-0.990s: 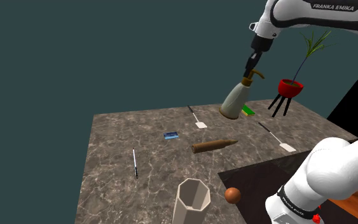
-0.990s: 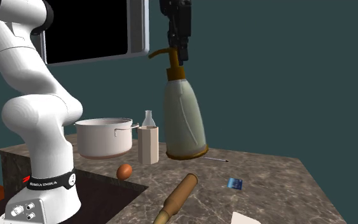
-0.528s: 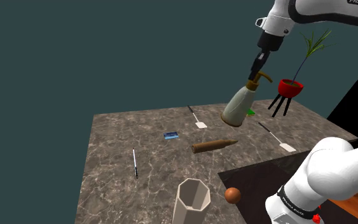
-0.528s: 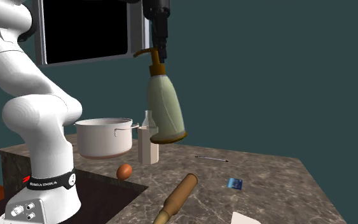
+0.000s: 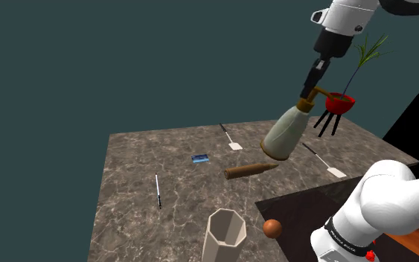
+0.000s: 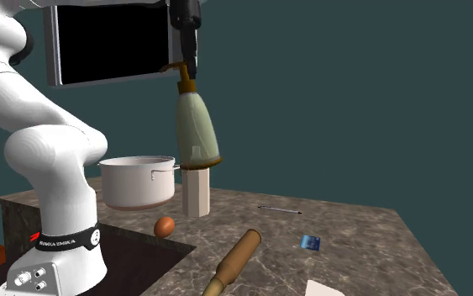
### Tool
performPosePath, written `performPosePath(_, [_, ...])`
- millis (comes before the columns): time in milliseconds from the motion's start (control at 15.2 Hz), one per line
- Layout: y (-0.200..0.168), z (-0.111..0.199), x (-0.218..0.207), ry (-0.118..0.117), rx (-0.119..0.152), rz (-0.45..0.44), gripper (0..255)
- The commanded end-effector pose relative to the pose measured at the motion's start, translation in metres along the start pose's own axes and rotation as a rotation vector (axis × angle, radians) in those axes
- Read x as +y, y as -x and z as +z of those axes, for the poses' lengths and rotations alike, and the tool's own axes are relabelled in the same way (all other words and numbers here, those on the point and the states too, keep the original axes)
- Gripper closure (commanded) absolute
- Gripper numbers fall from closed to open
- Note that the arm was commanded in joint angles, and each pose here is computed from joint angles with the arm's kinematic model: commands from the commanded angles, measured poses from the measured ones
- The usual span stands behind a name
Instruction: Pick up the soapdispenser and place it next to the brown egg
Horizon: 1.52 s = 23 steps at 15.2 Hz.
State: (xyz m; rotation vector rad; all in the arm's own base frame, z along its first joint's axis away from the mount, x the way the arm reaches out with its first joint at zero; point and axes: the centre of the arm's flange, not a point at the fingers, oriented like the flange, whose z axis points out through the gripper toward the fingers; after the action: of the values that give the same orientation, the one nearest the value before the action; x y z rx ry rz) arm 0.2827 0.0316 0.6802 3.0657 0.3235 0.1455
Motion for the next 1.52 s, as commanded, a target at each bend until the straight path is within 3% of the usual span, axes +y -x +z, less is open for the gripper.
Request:
performPosePath(0, [0.011,-0.008,-0.022,0.000,-0.001,0.001,255])
performPosePath(1452, [0.119,-0.104,-0.274,0.000,-0.001,0.001,255])
